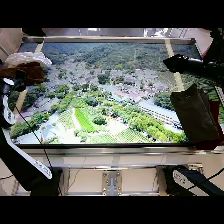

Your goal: Fold the shirts.

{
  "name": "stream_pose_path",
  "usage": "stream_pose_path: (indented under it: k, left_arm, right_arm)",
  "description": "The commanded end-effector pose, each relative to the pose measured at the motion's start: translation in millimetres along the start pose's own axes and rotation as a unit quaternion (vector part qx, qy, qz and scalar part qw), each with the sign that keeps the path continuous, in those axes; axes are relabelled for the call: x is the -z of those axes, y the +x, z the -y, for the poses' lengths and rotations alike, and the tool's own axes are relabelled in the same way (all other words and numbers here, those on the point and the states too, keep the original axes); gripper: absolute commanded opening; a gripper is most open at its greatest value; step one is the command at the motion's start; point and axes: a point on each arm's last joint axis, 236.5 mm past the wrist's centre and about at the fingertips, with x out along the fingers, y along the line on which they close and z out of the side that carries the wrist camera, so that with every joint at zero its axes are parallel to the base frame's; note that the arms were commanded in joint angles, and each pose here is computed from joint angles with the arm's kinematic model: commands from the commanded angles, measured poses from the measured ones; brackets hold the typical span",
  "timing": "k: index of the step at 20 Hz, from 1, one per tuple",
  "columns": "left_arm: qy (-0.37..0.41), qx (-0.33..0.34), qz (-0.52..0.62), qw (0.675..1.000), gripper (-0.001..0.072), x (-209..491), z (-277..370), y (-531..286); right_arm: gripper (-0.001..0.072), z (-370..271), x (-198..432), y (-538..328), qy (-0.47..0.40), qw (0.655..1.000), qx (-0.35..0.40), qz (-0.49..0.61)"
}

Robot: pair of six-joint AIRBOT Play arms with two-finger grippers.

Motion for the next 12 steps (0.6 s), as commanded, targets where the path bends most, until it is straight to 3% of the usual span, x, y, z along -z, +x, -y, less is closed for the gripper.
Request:
stream_pose_path:
  k: [1,2,3,4,5,12]
  left_arm:
    - [-0.006,0.010,0.003,1.000,0.0566,-2.5,2.3,14.7]
    - [-0.006,0.008,0.002,1.000,0.0530,-0.8,-0.2,17.0]
    - [-0.006,0.006,0.000,1.000,0.0405,1.2,-3.1,19.0]
    - [-0.001,0.005,-0.002,1.000,0.0179,2.5,-4.7,20.0]
    - [0.015,0.004,-0.004,1.000,0.0018,3.3,-4.3,19.4]
    - [0.134,0.026,-0.108,0.985,0.0010,32.2,56.1,-45.4]
  right_arm:
    - [0.0369,-2.9,-1.8,-0.1,0.004,1.000,-0.005,0.003]
    - [0.0369,-2.4,-2.5,-0.2,0.004,1.000,-0.005,0.005]
    - [0.0369,-2.5,-3.0,-0.1,0.004,1.000,-0.005,0.006]
    - [0.0369,-2.5,-3.0,-0.1,0.004,1.000,-0.005,0.006]
    - [0.0369,-2.5,-3.0,-0.1,0.004,1.000,-0.005,0.006]
    - [0.0369,-7.1,-4.2,-0.4,0.011,1.000,-0.014,0.008]
